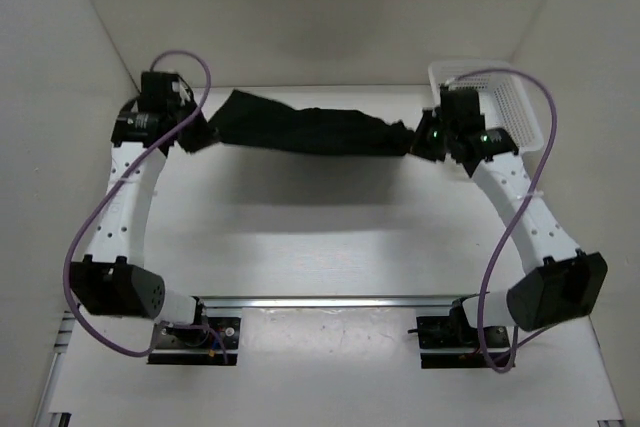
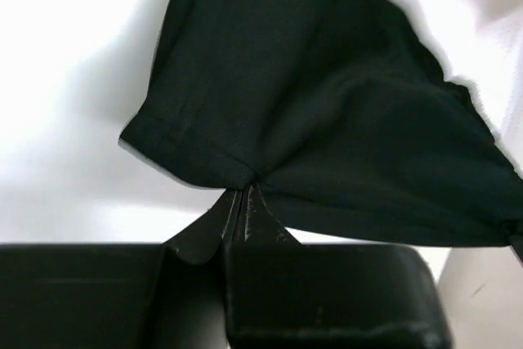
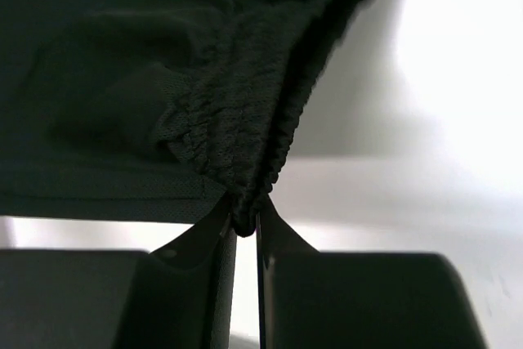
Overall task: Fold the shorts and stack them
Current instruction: Flatten the shorts out
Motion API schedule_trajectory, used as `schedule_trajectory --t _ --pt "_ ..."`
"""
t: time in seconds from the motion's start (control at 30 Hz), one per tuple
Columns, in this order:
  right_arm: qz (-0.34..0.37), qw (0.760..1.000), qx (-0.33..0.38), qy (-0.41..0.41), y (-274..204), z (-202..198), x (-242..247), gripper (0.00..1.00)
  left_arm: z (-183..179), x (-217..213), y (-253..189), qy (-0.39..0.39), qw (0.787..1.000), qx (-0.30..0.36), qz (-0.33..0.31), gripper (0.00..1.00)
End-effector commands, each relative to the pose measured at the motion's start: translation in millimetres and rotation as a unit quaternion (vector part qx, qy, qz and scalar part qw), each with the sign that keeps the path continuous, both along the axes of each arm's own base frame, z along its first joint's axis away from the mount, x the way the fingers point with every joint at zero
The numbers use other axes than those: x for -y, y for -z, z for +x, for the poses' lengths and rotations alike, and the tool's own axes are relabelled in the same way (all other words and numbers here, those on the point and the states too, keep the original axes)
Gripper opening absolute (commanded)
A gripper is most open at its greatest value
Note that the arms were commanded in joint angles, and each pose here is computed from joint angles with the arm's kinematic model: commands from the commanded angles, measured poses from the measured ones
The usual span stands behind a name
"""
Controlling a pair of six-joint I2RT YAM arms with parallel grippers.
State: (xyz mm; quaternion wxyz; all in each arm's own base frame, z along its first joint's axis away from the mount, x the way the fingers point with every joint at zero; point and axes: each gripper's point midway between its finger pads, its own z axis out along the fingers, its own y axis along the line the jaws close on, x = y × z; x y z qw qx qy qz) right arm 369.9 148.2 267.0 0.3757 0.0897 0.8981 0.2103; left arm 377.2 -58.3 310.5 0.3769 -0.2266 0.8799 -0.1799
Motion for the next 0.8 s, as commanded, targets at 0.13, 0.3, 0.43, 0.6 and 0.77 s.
schedule_trajectory --t 0.13,0.3,0.43,0.6,0.77 --pt "-0.037 0.995 -0.087 0.03 111 -117 41 0.18 -114 10 167 0.003 0.981 -0.192 -0.011 0.36" --pt "-0.042 0.989 -0.118 0.083 143 -157 62 0.77 -125 7 168 -0.002 0.982 -0.188 -0.004 1.0" --pt "-0.057 0.989 -0.101 0.093 124 -138 65 0.77 -82 4 137 0.01 0.986 -0.163 0.026 0.88" --pt "-0.097 0.986 -0.107 0.078 113 -84 57 0.26 -2 41 123 0.072 0.984 -0.15 0.064 0.58" --pt "-0.089 0.986 -0.134 0.042 120 -34 40 0.07 66 98 122 0.122 0.979 -0.136 0.086 0.64"
